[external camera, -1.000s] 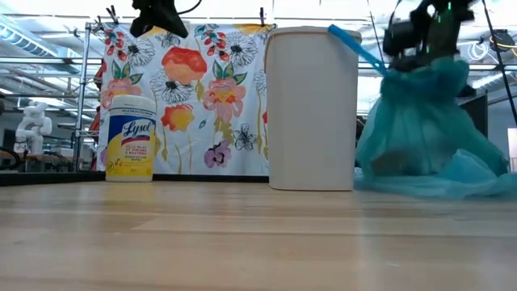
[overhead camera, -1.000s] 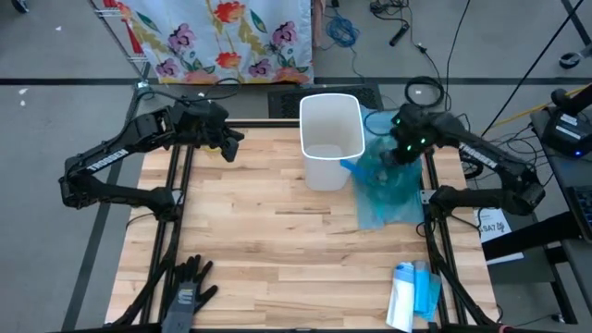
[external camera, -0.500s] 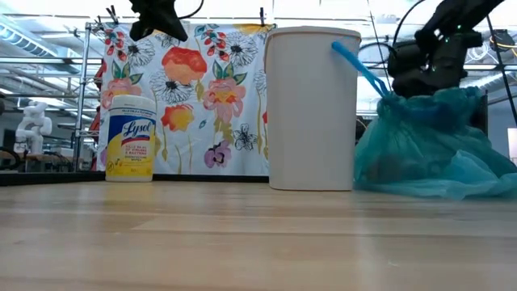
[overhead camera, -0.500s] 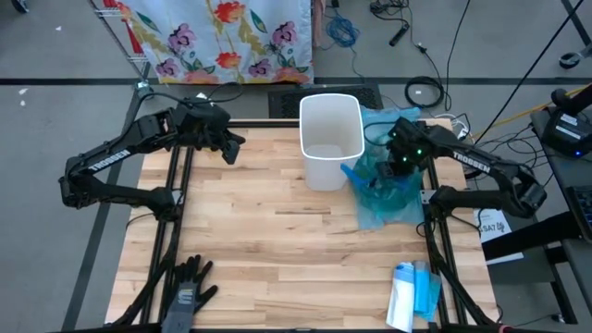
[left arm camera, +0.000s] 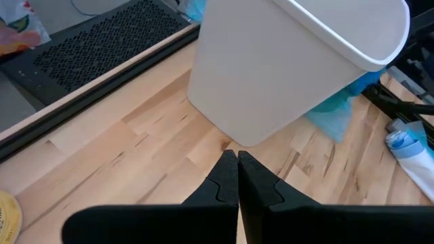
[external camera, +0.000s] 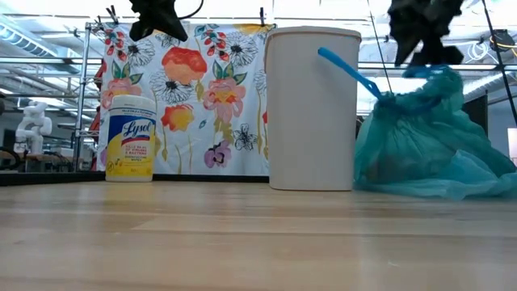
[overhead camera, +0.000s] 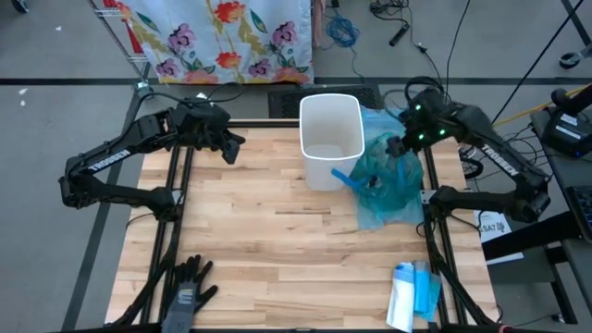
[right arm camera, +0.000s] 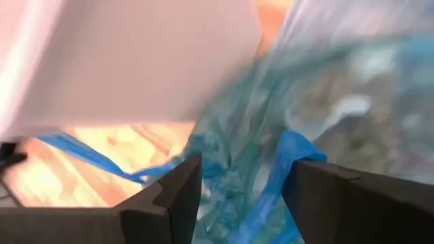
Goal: Place trash/remove bag and relplace
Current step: Remove the trash bag from the trash bin
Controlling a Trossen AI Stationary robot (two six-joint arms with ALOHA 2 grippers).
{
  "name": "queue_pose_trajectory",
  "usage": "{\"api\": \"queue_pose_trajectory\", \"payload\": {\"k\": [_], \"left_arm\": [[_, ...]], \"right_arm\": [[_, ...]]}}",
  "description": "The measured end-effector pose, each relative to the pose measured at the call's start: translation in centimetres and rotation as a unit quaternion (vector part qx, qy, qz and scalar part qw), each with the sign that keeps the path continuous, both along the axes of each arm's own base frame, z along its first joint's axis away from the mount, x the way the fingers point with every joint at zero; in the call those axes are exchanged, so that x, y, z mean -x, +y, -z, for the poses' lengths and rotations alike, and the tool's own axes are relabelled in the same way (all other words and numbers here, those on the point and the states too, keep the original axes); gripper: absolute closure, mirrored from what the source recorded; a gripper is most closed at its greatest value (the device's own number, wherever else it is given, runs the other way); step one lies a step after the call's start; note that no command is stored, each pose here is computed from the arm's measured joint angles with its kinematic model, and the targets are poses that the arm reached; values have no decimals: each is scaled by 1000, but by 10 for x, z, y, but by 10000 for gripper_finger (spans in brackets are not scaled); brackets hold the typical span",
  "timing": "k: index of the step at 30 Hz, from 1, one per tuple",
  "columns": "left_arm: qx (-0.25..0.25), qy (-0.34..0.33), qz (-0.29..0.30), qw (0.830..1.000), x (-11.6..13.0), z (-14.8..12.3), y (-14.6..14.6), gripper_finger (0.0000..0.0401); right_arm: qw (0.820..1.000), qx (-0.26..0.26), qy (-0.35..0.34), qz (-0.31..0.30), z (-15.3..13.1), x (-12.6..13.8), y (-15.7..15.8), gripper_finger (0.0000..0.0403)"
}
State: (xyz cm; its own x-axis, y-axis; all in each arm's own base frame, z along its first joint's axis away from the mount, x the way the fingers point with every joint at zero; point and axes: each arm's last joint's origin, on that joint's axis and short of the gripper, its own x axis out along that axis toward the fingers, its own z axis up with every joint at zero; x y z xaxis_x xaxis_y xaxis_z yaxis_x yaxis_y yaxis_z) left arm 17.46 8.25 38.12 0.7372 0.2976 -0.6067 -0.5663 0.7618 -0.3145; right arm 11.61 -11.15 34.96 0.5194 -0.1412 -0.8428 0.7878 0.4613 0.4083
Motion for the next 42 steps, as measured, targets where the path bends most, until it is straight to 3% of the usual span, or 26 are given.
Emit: {"api": "queue_pose_trajectory", "payload": {"k": [6,10,14,21,28,32,36,42], "left_arm": [[8,-3,-6,1000,0,0,0,401],[8,-3,-5,1000,0,0,0,401],[8,-4,-5,1000,0,0,0,401],[7,-5,-5,1000,0,0,0,401],[6,-7,-5,1000,0,-1,0,401],[5,-7,-5,1000,-1,-1,0,401],[3,-6,-3,1000,-1,-1,0,401],[3,-5,-3,1000,0,-1,0,401]], "right_arm": [[995,101,-11,18,-44,8,3,226],[986,166,-12,31,-56,8,0,226],[984,173,-10,31,-55,5,-4,226],[996,79,34,11,-41,5,-1,227],[994,1,106,0,-32,16,11,227],[996,-79,28,-33,-33,13,17,228],[990,-121,-17,-73,-35,9,22,228],[979,-180,-63,-79,-37,8,26,228]]}}
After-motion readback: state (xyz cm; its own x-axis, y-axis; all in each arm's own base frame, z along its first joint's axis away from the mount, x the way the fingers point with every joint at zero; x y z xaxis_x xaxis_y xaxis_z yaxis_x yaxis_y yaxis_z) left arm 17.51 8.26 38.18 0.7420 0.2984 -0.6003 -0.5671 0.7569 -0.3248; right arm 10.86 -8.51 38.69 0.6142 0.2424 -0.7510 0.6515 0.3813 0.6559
